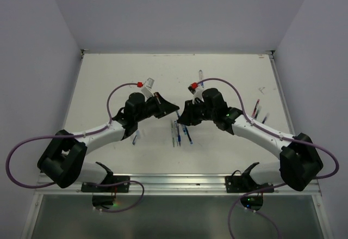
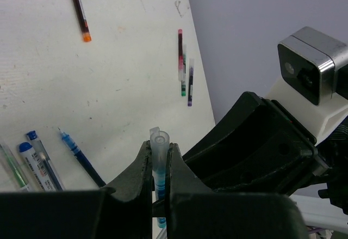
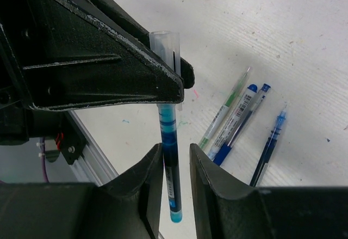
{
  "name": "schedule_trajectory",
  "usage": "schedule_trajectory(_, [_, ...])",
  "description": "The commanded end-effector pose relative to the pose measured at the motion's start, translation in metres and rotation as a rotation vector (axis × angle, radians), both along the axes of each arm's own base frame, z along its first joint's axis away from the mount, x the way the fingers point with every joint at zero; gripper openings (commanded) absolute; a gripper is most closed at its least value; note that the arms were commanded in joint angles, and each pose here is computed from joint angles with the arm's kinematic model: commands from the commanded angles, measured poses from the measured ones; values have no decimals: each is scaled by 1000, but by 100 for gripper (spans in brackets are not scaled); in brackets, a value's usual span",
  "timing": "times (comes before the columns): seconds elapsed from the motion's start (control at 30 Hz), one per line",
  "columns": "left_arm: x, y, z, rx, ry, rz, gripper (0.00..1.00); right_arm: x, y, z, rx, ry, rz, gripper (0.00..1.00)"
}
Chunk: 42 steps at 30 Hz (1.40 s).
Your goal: Open the pen caps
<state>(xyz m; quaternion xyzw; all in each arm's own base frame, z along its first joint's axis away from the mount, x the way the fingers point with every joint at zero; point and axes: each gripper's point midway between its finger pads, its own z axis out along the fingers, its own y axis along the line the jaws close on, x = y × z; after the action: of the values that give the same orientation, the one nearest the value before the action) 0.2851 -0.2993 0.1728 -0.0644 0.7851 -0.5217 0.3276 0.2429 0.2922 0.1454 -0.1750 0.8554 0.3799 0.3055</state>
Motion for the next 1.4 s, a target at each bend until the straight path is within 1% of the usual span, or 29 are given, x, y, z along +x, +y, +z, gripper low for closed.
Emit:
schedule_trajectory(0.0, [3,1,27,-39,-78,4,0,9,11,17,39,-38,2,28])
schedule_trajectory(0.03, [3,2,27,-36,-79,7,0,9,12,15,36,-34,4,26])
schedule_trajectory(0.13, [6,3,27,-32,-78,15,0,5,13,14,36,-30,12,16])
schedule_trajectory(0.17, [6,3,27,-33,-77,17,0,4,14,13,33,-30,16,2])
schedule_trajectory(0.2, [8,5,27,-30,-73,22,0,2,14,13,34,-27,20,0])
schedule_trajectory(0.3, [20,7,27,-8,-55,47,0,-3,14,6,11,-9,19,0])
schedule_trajectory(0.33, [23,9,20,14,-25,59,0,-5,13,4,1,-6,18,0])
schedule_trajectory(0.37, [29,11,24,15,-30,74,0,-8,11,-2,-21,4,10,0])
schedule_trajectory(0.43, [41,21,22,38,-11,129,0,-12,10,-9,-35,22,0,0])
schedule_trajectory(0.47, [50,23,32,42,-26,151,0,-19,11,-15,-50,30,8,0])
schedule_trajectory(0.53, [63,35,26,110,-2,217,0,-21,3,-27,-115,30,-34,0])
schedule_trajectory(0.57, [72,36,38,114,-21,241,0,-28,6,-31,-139,26,-24,0])
schedule_trajectory(0.6, [75,39,37,141,-14,258,0,-25,2,-34,-167,8,-55,0])
schedule_trajectory(0.63, [85,42,44,154,-25,298,0,-31,4,-37,-179,8,-59,0])
schedule_trajectory(0.73, [100,53,39,208,-8,371,0,-34,-5,-49,-257,-11,-106,0])
schedule_trajectory(0.77, [105,54,46,207,-17,383,0,-40,-3,-51,-274,-21,-97,0])
schedule_trajectory(0.87, [116,58,41,227,-11,386,0,-42,-10,-55,-295,-30,-122,0])
schedule_trajectory(0.93, [116,64,44,256,-35,389,0,-41,-16,-48,-293,-48,-144,0])
schedule_trajectory(1.0, [115,75,46,312,-72,414,0,-39,-23,-45,-312,-62,-168,0])
schedule_trajectory(1.03, [110,85,34,378,-61,422,0,-35,-31,-45,-346,-75,-192,0])
schedule_trajectory(1.07, [107,89,32,391,-54,433,0,-33,-34,-44,-359,-80,-200,0])
schedule_trajectory(1.13, [97,105,29,461,-69,453,0,-30,-42,-47,-392,-74,-212,0])
schedule_trajectory(1.17, [89,113,18,498,-56,458,0,-24,-48,-50,-404,-66,-232,0])
schedule_trajectory(1.2, [81,122,20,521,-65,467,0,-21,-51,-52,-417,-63,-235,0])
schedule_trajectory(1.23, [73,132,9,560,-51,483,0,-14,-57,-54,-423,-53,-251,0])
schedule_trajectory(1.3, [59,147,6,607,-40,502,0,-8,-64,-66,-456,-18,-254,0])
schedule_trajectory(1.37, [47,163,-8,667,-7,533,0,1,-70,-72,-484,-9,-261,0])
